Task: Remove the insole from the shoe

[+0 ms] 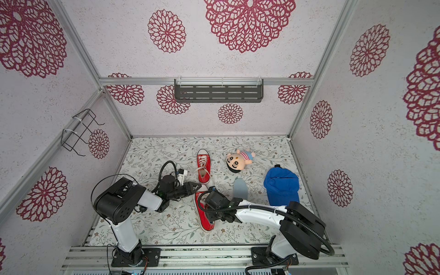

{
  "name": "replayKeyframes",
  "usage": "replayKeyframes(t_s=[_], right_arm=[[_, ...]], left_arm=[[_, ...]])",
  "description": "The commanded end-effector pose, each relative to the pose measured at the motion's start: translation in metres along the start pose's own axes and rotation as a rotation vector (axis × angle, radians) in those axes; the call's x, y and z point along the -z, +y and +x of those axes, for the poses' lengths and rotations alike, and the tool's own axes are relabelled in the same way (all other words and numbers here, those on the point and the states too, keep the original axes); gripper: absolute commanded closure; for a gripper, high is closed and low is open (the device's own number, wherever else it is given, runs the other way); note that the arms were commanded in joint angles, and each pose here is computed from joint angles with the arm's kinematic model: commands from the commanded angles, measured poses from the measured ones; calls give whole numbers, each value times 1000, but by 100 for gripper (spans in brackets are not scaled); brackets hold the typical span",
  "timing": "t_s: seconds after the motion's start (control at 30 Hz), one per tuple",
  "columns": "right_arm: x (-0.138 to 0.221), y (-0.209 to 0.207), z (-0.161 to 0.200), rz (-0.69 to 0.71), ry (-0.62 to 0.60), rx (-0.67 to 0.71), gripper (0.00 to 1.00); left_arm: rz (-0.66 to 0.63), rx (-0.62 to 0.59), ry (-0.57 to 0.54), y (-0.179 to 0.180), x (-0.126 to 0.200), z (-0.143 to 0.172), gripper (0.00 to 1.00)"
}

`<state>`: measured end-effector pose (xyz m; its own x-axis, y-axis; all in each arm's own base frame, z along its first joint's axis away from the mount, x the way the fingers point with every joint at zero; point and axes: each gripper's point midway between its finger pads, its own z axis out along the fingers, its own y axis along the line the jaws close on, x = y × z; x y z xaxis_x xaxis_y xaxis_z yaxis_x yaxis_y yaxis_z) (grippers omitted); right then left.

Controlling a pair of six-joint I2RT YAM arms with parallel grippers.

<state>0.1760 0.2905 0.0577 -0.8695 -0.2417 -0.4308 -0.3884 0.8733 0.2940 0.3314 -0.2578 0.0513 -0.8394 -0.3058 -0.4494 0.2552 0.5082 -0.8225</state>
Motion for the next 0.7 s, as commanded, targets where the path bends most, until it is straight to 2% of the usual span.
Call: replayKeyframes(t_s=[0.0,0.07,0.2,0.33,0.43,0.5,0.67], right_arm=[[11,-4,-8,8,-46,-9,78],[15,-10,-9,34,-46,-10,78],[30,-17,-13,43,-81,-17,74],[57,-6,-20,-51,-145,21,53],[80,5,-18,-156,-184,41,48],[91,9,-13,-202,-198,42,50],[90,44,2,-341,-202,48,75]], left_arm=[[116,-113,-70,-37,8,-15,80],[133,-166,-86,-50,14,-19,89],[136,-300,-75,-72,22,-17,98],[118,-442,-88,-91,34,-17,100],[111,-531,-114,-102,43,-17,100],[112,-581,-131,-108,48,-17,100],[67,-635,-161,-114,55,-21,100]])
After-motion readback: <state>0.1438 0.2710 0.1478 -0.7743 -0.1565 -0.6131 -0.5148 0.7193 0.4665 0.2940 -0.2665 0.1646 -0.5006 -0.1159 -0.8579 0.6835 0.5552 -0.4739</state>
